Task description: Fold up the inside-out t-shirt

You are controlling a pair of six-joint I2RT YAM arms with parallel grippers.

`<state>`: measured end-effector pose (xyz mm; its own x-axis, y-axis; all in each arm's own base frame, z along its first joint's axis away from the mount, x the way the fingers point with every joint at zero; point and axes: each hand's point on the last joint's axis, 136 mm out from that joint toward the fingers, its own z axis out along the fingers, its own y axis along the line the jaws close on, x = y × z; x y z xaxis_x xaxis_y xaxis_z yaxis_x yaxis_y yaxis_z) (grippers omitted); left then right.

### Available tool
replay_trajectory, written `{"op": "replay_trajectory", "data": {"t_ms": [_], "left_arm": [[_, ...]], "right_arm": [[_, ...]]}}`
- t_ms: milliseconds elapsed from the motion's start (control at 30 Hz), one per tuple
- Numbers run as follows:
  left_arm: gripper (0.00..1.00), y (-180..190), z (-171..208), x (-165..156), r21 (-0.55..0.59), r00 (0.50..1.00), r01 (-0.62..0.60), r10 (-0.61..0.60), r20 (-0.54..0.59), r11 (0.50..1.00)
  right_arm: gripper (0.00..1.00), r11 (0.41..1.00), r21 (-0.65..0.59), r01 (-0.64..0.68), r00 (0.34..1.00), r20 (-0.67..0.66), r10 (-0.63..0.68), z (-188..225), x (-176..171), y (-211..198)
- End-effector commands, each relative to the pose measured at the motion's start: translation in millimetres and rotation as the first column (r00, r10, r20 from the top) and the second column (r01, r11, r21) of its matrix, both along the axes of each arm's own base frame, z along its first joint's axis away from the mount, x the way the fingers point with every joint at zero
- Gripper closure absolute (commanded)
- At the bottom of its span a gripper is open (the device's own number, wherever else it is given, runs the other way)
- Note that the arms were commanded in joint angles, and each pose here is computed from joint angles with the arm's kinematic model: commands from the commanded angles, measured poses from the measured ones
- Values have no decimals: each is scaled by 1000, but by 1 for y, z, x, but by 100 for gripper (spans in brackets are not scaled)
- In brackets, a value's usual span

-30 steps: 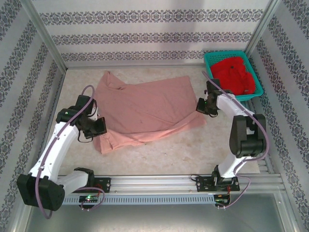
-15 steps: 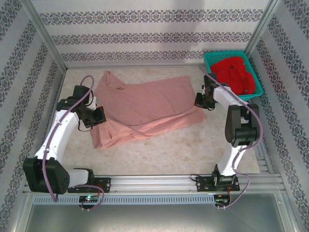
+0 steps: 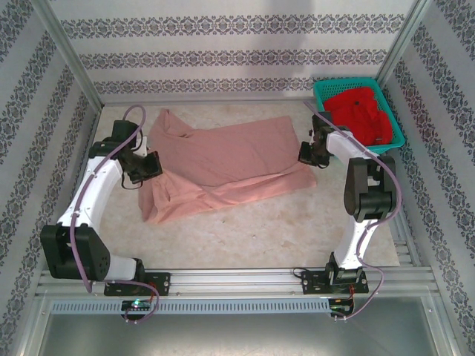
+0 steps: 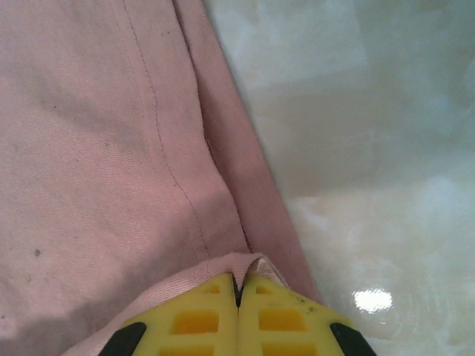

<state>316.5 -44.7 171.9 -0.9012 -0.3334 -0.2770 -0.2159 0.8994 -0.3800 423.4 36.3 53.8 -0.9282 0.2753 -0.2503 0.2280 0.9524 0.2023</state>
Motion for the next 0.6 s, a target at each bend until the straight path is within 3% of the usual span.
{"op": "replay_trajectory", "data": {"t_ms": [0,300,433,567], "left_arm": [[100,7,3,19,8,999,-13,13,41,1000],[99,26,-23,38,85,999,-49,50,-10,995],[96,28,-39,52,67,997,-63,66,-42,996],[91,30,-50,76,32,993,-99,101,-66,995]], "right_arm": [[94,1000,-21,-8,1000,2,8,-3,7,-1],[94,999,-32,3,1000,3,-3,-12,17,-3],[89,999,-38,9,1000,14,-8,-12,26,-5],[76,999,-32,6,999,40,-5,-4,36,-7]]}}
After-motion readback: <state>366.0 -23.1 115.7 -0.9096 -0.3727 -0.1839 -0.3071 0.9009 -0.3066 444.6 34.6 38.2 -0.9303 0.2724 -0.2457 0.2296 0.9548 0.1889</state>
